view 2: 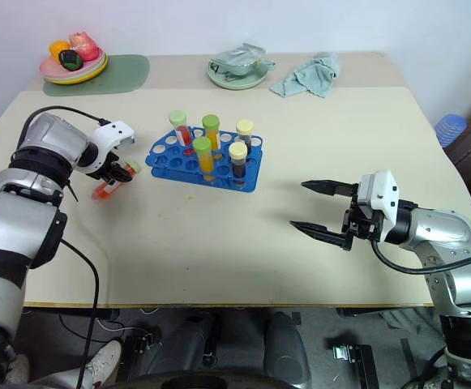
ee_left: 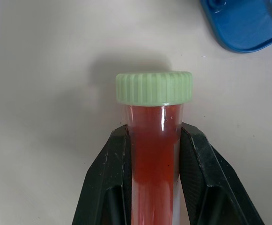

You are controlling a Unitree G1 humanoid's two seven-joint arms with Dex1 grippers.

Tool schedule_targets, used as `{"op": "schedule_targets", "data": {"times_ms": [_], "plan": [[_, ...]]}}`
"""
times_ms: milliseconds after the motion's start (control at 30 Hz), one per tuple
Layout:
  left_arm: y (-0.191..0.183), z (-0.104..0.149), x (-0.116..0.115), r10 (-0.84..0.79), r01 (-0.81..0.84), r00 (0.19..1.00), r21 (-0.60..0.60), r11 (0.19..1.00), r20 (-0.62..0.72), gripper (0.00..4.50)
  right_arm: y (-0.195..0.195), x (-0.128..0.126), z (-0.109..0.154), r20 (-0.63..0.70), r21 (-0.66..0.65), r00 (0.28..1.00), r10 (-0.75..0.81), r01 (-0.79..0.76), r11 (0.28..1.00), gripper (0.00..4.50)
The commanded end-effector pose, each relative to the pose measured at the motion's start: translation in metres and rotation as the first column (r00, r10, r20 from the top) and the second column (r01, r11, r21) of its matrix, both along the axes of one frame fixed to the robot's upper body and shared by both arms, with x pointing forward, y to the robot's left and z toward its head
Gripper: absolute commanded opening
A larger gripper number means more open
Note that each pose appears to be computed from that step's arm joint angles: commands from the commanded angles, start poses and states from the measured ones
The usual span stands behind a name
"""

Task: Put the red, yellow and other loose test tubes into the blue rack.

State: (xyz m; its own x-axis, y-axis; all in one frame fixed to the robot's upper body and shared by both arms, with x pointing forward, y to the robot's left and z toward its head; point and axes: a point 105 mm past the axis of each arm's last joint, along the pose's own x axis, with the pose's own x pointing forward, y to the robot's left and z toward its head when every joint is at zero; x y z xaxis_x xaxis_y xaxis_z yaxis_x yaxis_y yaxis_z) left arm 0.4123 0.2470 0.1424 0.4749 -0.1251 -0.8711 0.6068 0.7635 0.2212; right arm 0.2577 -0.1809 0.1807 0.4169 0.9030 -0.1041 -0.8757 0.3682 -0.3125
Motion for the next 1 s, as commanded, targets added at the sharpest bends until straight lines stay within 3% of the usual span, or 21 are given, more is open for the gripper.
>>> {"op": "schedule_targets", "data": {"times_ms": [33, 100, 200, 267, 367, 433, 500, 567, 700, 767, 1000], "plan": [[0.001, 0.025, 0.004, 0.028, -0.023, 0.997, -0.064, 0.998, 0.075, 0.79, 0.002, -0.001, 0.011, 0.038, 0.007, 0.999, 0.014, -0.014, 1.0, 3.83], [0.0, 0.038, 0.004, 0.037, -0.024, 0.993, -0.11, 0.994, 0.114, 0.79, 0.002, -0.001, 0.011, 0.038, 0.007, 0.999, 0.016, -0.016, 1.0, 3.83], [-0.019, 0.082, 0.006, 0.059, 0.032, 0.961, -0.324, 0.946, 0.269, 0.79, 0.0, 0.0, 0.011, 0.037, 0.008, 0.999, 0.015, -0.015, 1.0, 3.83], [-0.028, 0.123, 0.001, 0.102, 0.132, 0.88, -0.447, 0.885, 0.463, 0.79, -0.001, 0.0, 0.011, 0.036, 0.008, 0.999, 0.015, -0.015, 1.0, 3.83], [-0.033, 0.161, -0.02, 0.248, 0.247, 0.759, -0.618, 0.746, 0.603, 0.79, -0.003, 0.001, 0.01, 0.033, 0.009, 0.999, 0.015, -0.015, 1.0, 3.83], [-0.039, 0.172, -0.04, 0.291, 0.333, 0.655, -0.611, 0.718, 0.698, 0.79, -0.004, 0.002, 0.009, 0.029, 0.017, 1.0, 0.011, -0.011, 1.0, 3.83], [-0.054, 0.166, -0.059, 0.312, 0.397, 0.607, -0.619, 0.678, 0.731, 0.79, -0.006, 0.005, 0.009, 0.026, 0.021, 1.0, 0.008, -0.008, 1.0, 3.83], [-0.074, 0.15, -0.071, 0.327, 0.45, 0.623, -0.667, 0.594, 0.711, 0.79, -0.008, 0.008, 0.007, 0.019, 0.029, 1.0, 0.004, -0.005, 1.0, 3.83], [-0.096, 0.121, -0.076, 0.372, 0.475, 0.484, -0.595, 0.649, 0.792, 0.79, -0.008, 0.013, 0.0, 0.003, 0.046, 1.0, 0.001, -0.001, 0.999, 3.83], [-0.102, 0.107, -0.076, 0.39, 0.472, 0.481, -0.607, 0.64, 0.785, 0.79, -0.009, 0.012, -0.002, -0.001, 0.047, 1.0, -0.002, 0.002, 0.999, 3.83], [-0.102, 0.074, -0.074, 0.352, 0.473, 0.349, -0.487, 0.734, 0.869, 0.79, -0.013, 0.005, -0.001, 0.004, 0.042, 1.0, -0.027, 0.027, 0.999, 3.83]]}}
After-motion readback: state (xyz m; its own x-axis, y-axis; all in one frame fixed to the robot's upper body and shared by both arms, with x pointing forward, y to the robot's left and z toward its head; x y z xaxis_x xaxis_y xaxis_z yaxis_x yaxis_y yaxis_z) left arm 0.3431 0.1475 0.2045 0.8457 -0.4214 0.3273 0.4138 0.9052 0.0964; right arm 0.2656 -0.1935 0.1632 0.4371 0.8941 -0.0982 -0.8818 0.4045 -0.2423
